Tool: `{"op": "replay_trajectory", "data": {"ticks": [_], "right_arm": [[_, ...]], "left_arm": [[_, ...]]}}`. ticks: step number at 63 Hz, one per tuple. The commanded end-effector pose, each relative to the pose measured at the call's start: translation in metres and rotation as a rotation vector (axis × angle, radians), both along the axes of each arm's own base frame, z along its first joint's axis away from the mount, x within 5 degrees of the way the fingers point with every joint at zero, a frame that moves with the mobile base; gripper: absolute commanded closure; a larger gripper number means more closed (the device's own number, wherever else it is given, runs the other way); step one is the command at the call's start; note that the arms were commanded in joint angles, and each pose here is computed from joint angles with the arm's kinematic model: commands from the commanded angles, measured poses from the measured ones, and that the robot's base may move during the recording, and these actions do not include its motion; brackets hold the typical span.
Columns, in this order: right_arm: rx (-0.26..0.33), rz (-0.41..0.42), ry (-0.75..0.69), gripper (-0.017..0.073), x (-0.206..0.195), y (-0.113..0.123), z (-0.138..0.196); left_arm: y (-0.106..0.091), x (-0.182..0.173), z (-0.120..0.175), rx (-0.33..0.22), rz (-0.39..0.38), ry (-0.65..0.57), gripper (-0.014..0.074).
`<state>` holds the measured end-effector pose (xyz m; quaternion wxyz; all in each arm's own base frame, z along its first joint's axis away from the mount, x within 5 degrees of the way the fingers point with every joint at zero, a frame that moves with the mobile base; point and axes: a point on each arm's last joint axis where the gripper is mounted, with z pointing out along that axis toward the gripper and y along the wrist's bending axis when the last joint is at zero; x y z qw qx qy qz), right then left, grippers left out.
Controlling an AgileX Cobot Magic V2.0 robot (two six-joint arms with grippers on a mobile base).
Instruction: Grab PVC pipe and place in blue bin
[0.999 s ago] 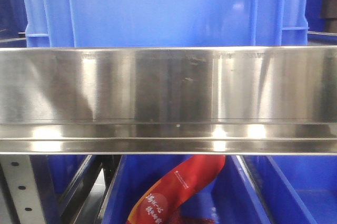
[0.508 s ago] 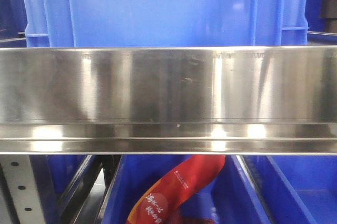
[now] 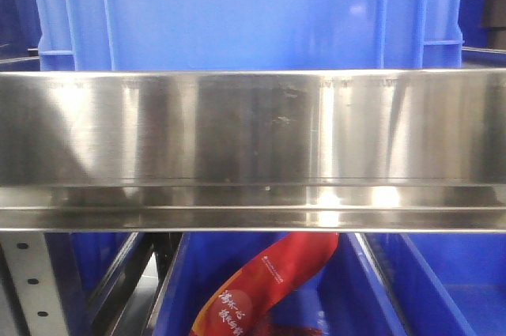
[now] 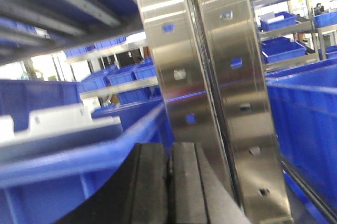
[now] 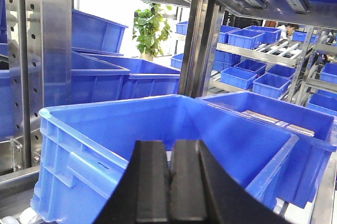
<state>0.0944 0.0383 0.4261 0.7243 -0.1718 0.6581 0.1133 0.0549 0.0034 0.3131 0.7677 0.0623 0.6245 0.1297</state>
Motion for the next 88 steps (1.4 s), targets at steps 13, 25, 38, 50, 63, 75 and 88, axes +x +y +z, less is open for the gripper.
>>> {"op": "replay_trajectory", "data": {"ticks": [13, 25, 38, 50, 63, 75, 88], "right_arm": [[-0.001, -0.012, -0.019, 0.0722, -0.001, -0.001, 0.002], [-0.001, -0.012, -0.019, 0.0722, -0.001, -0.001, 0.002], [-0.001, -0.012, -0.019, 0.0722, -0.001, -0.001, 0.002], [-0.001, -0.012, -0.019, 0.0722, -0.001, -0.001, 0.002], [-0.001, -0.012, -0.019, 0.0722, -0.001, -0.001, 0.002], [-0.001, -0.012, -0.019, 0.0722, -0.001, -0.001, 0.002], [-0.001, -0.012, -0.019, 0.0722, -0.001, -0.001, 0.002]], "left_arm": [[0.001, -0.002, -0.018, -0.069, -0.007, -0.018, 0.0704], [0.001, -0.003, -0.037, -0.087, -0.008, -0.012, 0.0704], [0.001, -0.002, -0.061, -0.113, -0.010, 0.007, 0.0704], [0.002, 0.000, -0.074, -0.113, -0.005, 0.000, 0.0704], [0.003, 0.001, -0.082, -0.115, 0.003, -0.074, 0.0704], [0.003, 0.001, -0.084, -0.121, 0.002, -0.053, 0.0704], [0.008, 0.000, -0.084, -0.119, 0.091, -0.057, 0.0704]]}}
